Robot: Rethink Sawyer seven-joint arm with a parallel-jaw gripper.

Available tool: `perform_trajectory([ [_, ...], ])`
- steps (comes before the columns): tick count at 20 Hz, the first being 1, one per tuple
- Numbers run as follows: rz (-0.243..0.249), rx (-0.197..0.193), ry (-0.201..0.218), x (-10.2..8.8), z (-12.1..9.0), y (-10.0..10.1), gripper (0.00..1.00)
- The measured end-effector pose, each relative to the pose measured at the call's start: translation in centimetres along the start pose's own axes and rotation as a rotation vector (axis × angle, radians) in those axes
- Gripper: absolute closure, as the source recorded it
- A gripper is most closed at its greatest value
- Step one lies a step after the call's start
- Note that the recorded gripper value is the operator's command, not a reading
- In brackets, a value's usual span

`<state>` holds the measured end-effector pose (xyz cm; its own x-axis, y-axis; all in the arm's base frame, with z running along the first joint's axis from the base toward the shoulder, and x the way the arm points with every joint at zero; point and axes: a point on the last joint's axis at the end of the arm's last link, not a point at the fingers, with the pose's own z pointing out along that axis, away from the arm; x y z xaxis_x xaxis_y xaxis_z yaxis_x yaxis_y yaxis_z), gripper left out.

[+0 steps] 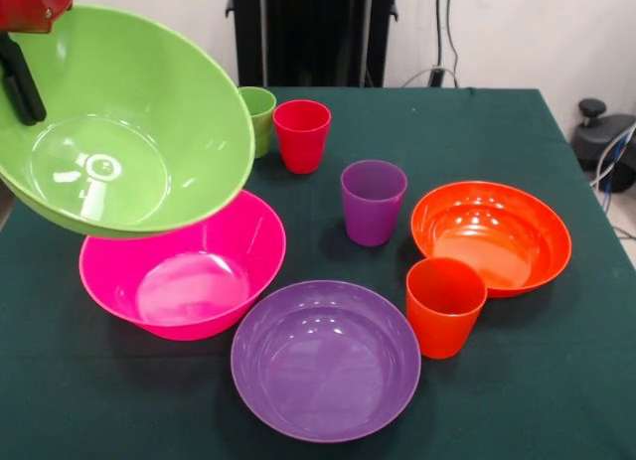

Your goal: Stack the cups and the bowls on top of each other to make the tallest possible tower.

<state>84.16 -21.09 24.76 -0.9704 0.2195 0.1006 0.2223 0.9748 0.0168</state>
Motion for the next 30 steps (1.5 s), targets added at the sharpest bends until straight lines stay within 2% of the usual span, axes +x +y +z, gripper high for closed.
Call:
perform_trajectory([
  [7,-0.011,0.005,0.002,0.5,0.7,0.3,1.0],
  [13,-0.04,-0.003,-0.009,0.9,1.8,2.3,1.0],
  [19,-0.078,0.026,-0.017,1.2,2.4,5.2,1.0],
  [24,-0.098,0.035,-0.014,1.3,2.6,7.0,1.0],
  [28,-0.115,0.036,-0.029,0.8,2.6,9.0,1.0],
  [30,-0.113,0.036,-0.035,0.5,2.6,9.2,1.0],
])
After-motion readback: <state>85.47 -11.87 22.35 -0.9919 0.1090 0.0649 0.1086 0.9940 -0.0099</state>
